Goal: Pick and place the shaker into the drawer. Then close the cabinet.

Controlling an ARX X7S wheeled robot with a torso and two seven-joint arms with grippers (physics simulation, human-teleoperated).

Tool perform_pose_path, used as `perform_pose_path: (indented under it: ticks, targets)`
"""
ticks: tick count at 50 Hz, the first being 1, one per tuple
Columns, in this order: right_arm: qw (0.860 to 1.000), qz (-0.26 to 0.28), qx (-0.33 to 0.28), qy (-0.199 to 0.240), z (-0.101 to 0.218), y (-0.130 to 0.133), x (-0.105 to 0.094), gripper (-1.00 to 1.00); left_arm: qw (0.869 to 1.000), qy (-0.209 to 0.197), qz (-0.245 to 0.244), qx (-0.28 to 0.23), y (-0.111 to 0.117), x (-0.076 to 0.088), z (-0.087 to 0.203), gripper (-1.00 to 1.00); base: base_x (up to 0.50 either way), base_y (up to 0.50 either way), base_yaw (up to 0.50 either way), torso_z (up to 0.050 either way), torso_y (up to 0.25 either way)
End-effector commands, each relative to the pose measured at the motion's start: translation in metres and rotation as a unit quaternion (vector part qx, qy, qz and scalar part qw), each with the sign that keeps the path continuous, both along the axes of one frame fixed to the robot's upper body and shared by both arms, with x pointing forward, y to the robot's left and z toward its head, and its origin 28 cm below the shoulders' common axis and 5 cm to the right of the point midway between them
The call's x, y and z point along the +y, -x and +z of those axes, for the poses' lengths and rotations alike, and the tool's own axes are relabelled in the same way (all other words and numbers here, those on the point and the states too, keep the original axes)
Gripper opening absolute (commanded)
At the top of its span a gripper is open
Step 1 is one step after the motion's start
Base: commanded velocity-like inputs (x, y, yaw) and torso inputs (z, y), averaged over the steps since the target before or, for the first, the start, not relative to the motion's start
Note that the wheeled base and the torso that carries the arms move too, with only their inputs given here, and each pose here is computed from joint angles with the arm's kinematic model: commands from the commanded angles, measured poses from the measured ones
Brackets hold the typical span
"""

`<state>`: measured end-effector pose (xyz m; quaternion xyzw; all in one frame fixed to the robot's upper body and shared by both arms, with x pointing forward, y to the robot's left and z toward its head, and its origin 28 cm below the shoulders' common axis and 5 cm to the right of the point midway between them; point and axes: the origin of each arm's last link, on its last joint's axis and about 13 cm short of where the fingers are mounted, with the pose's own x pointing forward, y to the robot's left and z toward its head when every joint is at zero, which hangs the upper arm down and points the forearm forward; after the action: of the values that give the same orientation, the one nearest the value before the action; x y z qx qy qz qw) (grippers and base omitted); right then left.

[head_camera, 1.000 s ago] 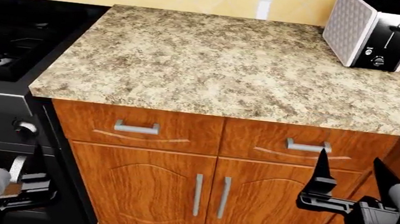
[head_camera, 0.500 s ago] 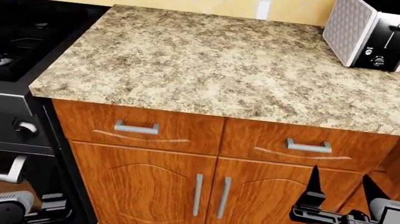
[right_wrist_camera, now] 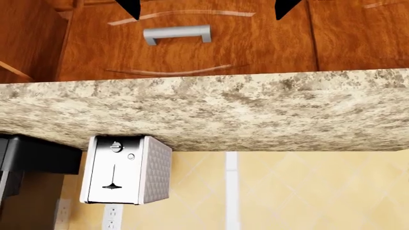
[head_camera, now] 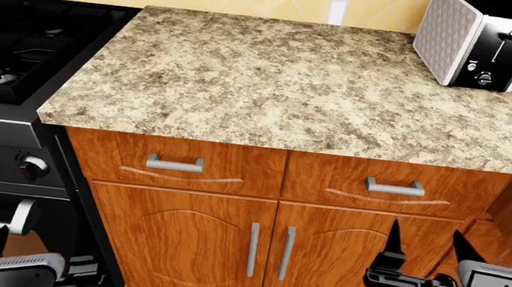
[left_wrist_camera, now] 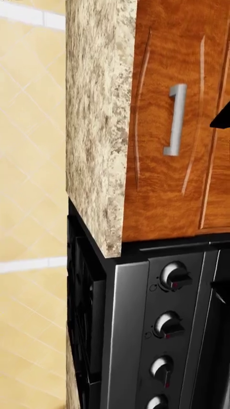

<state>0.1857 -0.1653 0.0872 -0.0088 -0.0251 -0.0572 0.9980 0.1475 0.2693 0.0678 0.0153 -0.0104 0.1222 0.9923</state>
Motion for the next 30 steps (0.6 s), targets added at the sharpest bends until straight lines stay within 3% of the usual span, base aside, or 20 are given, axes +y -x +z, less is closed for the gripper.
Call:
perform_pose_path:
  ticks: [1, 7, 20, 30]
  targets:
    - [1.0, -0.002, 0.018, -0.007, 0.004, 0.009, 0.001, 1.0, 1.0, -0.007, 0.019, 0.018, 0.011, -0.001, 0.008, 1.0, 0.0, 0.0, 0.0, 0.0, 0.0]
    - [1.0, 0.0, 0.009, -0.005, 0.007, 0.009, 0.001, 1.0, 1.0, -0.009, 0.02, 0.013, 0.012, 0.0, 0.011, 1.0, 0.03, 0.1, 0.0, 0.0, 0.0]
    - [1.0, 0.001, 0.002, -0.006, 0.013, 0.008, 0.001, 1.0, 1.0, -0.02, 0.015, -0.001, 0.012, -0.001, 0.023, 1.0, 0.21, 0.38, 0.0, 0.0, 0.0]
    - [1.0, 0.001, -0.011, -0.01, 0.021, 0.011, 0.001, 1.0, 1.0, -0.022, 0.014, -0.006, 0.014, -0.001, 0.027, 1.0, 0.38, 0.38, 0.0, 0.0, 0.0]
